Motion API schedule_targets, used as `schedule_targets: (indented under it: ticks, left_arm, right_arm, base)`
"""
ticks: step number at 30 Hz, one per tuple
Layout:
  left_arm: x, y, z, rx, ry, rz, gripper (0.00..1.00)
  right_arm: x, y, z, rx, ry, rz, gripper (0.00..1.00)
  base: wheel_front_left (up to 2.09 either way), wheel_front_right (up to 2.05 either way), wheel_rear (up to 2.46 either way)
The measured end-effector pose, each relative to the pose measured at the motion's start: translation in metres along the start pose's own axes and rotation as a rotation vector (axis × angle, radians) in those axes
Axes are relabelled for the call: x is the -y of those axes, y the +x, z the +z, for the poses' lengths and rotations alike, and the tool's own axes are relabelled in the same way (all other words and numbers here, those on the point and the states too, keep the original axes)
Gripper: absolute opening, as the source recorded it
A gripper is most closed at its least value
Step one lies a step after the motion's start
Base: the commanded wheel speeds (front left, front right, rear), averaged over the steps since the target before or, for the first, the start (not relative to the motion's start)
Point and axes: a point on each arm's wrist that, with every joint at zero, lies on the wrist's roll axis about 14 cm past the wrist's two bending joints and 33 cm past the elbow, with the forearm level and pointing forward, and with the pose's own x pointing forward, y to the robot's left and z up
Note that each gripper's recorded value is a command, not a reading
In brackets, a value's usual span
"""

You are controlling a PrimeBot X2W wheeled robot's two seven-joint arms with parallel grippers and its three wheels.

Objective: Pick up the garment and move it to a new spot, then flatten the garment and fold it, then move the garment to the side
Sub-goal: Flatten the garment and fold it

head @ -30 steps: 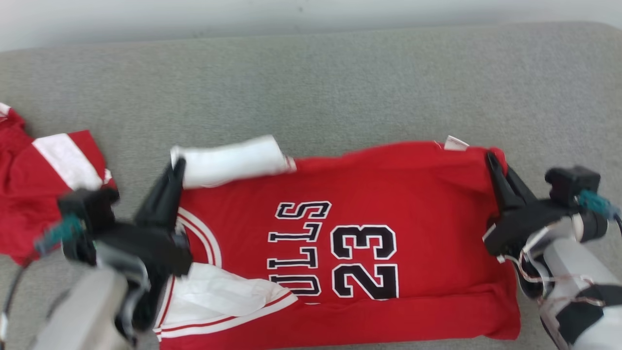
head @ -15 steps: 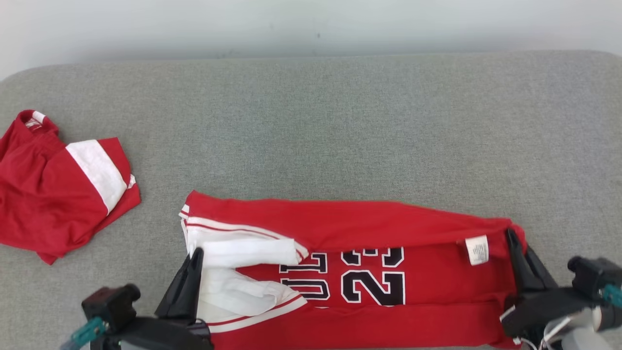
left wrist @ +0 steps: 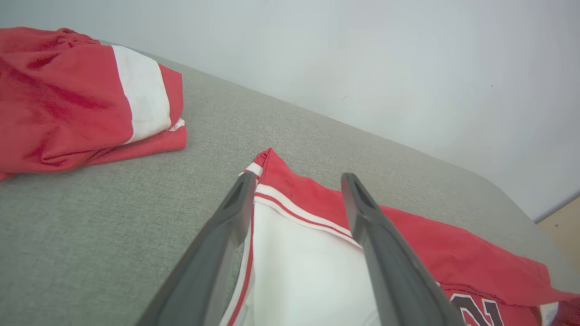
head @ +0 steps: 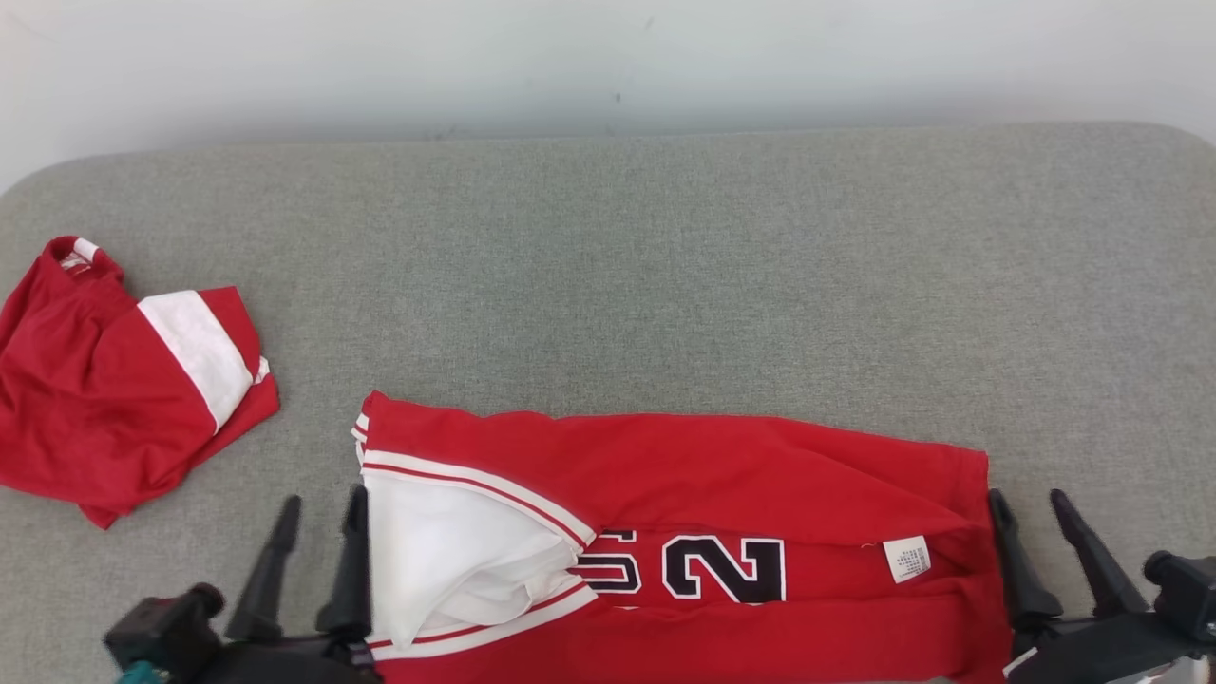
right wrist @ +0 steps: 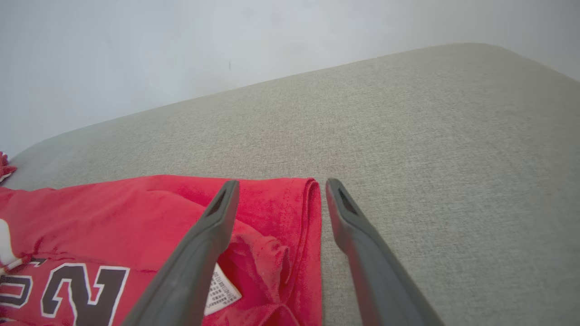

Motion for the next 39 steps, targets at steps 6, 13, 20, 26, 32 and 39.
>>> schedule_targets:
  ticks: [6, 13, 20, 26, 32, 39]
  left_arm:
    - [-0.014, 0.0, 0.043, 0.144, 0.134, 0.05, 1.0]
    - [-0.019, -0.007, 0.053, 0.186, 0.231, 0.084, 1.0]
    - [-0.031, -0.015, 0.049, 0.17, 0.244, 0.118, 1.0]
    - [-0.038, -0.021, 0.051, 0.173, 0.251, 0.137, 1.0]
    - [-0.038, -0.02, 0.05, 0.17, 0.251, 0.132, 1.0]
    - [-0.034, -0.021, 0.051, 0.174, 0.249, 0.125, 1.0]
  right_arm:
    - [0.008, -0.005, 0.003, -0.01, -0.002, -0.024, 1.0]
    - [0.003, 0.006, -0.018, -0.093, 0.01, -0.03, 1.0]
    - [0.006, 0.006, -0.051, -0.202, 0.018, -0.055, 1.0]
    - [-0.003, 0.003, -0.067, -0.24, 0.042, -0.048, 0.37]
    - [-0.009, 0.005, -0.066, -0.223, 0.067, -0.044, 0.0]
    - [0.046, 0.005, -0.03, -0.146, 0.014, -0.151, 0.0]
  base:
    - [0.0, 0.0, 0.0]
    - [0.0, 0.0, 0.0]
    - [0.0, 0.0, 0.0]
    - [0.0, 0.0, 0.0]
    - [0.0, 0.0, 0.0]
    - [0.0, 0.0, 0.0]
